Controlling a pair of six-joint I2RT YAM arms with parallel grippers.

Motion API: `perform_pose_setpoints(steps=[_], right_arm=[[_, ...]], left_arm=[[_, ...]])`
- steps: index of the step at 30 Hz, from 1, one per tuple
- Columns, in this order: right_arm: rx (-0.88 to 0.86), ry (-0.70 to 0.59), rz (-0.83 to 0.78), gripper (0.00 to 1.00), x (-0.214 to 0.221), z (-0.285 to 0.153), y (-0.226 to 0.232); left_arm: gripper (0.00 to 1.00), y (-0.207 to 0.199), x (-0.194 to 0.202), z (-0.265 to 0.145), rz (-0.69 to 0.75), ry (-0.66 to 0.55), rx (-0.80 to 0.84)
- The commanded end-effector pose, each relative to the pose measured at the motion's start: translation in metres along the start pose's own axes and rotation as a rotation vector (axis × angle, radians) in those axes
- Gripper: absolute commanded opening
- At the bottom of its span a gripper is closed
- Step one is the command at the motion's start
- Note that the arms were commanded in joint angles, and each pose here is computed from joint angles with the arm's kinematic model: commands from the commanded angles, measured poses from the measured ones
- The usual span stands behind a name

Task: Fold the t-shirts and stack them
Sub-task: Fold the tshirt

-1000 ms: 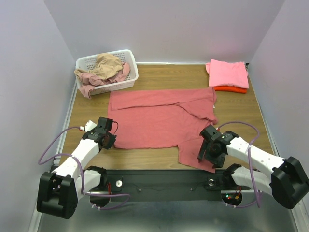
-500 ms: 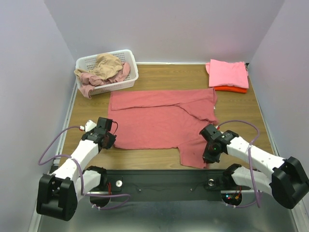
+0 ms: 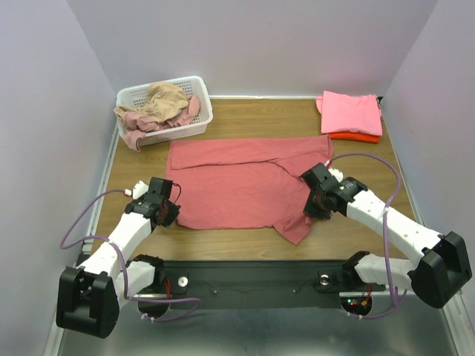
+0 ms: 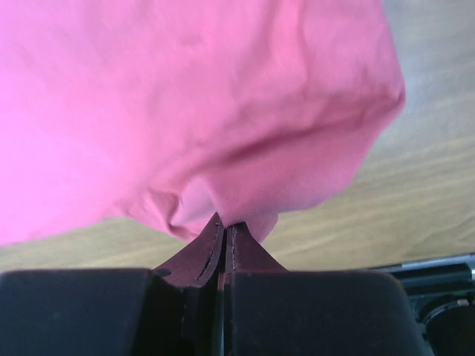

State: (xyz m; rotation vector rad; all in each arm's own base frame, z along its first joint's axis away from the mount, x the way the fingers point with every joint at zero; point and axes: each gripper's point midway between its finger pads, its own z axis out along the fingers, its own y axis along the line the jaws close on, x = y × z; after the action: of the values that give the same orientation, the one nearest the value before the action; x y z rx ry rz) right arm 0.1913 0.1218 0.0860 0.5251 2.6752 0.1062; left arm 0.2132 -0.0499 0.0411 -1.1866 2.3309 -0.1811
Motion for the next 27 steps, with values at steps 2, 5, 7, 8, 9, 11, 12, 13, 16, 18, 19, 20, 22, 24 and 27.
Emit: perform_pose_setpoints(steps=[2,5,7,8,9,11,12,13,16,18,19,20,22,24,27], right_arm=[[0.015,-0.169,0.01,0.0,-0.052,-0.015,0.017],[0.02,-0.233,0.04,0.0,-0.077,-0.02,0.024],[0.018,-0.253,0.059,0.0,-0.089,-0.02,0.027],[0.011,-0.262,0.067,0.0,-0.094,-0.02,0.028],[-0.013,-0.278,0.083,0.01,-0.101,-0.02,0.034],[-0.031,-0.281,0.104,0.0,-0.112,-0.016,0.037],[-0.037,-0.282,0.108,0.01,-0.117,-0.016,0.039],[-0.038,-0.287,0.115,0.0,-0.122,-0.015,0.038],[-0.049,-0.297,0.132,0.0,-0.138,-0.013,0.043],[-0.054,-0.301,0.128,0.0,-0.146,-0.01,0.045],[-0.054,-0.309,0.135,0.0,-0.154,-0.011,0.044],[-0.061,-0.322,0.137,0.01,-0.159,-0.011,0.046],[-0.051,-0.325,0.138,0.0,-0.168,-0.007,0.044],[-0.053,-0.323,0.141,0.01,-0.175,-0.003,0.044],[-0.06,-0.317,0.146,0.0,-0.186,0.003,0.045]], left_arm=[[0.0,-0.022,-0.011,-0.008,0.024,-0.012,0.043],[0.0,-0.029,-0.015,-0.009,0.028,-0.015,0.046],[0.0,-0.032,-0.018,-0.009,0.028,-0.019,0.04],[0.0,-0.033,-0.02,-0.008,0.027,-0.023,0.039],[0.0,-0.035,-0.021,-0.008,0.027,-0.025,0.038],[0.0,-0.04,-0.025,-0.008,0.028,-0.032,0.036],[0.0,-0.041,-0.027,-0.008,0.029,-0.034,0.031],[0.0,-0.043,-0.03,-0.008,0.029,-0.036,0.022],[0.0,-0.047,-0.037,-0.006,0.023,-0.047,0.006],[0.0,-0.049,-0.041,-0.004,0.032,-0.053,0.001],[0.0,-0.053,-0.044,-0.002,0.032,-0.058,0.002],[0.0,-0.053,-0.048,-0.001,0.031,-0.065,-0.004],[0.0,-0.057,-0.054,0.002,0.031,-0.072,-0.011],[0.0,-0.06,-0.061,0.004,0.03,-0.079,-0.013],[0.0,-0.07,-0.068,0.01,0.046,-0.077,-0.009]])
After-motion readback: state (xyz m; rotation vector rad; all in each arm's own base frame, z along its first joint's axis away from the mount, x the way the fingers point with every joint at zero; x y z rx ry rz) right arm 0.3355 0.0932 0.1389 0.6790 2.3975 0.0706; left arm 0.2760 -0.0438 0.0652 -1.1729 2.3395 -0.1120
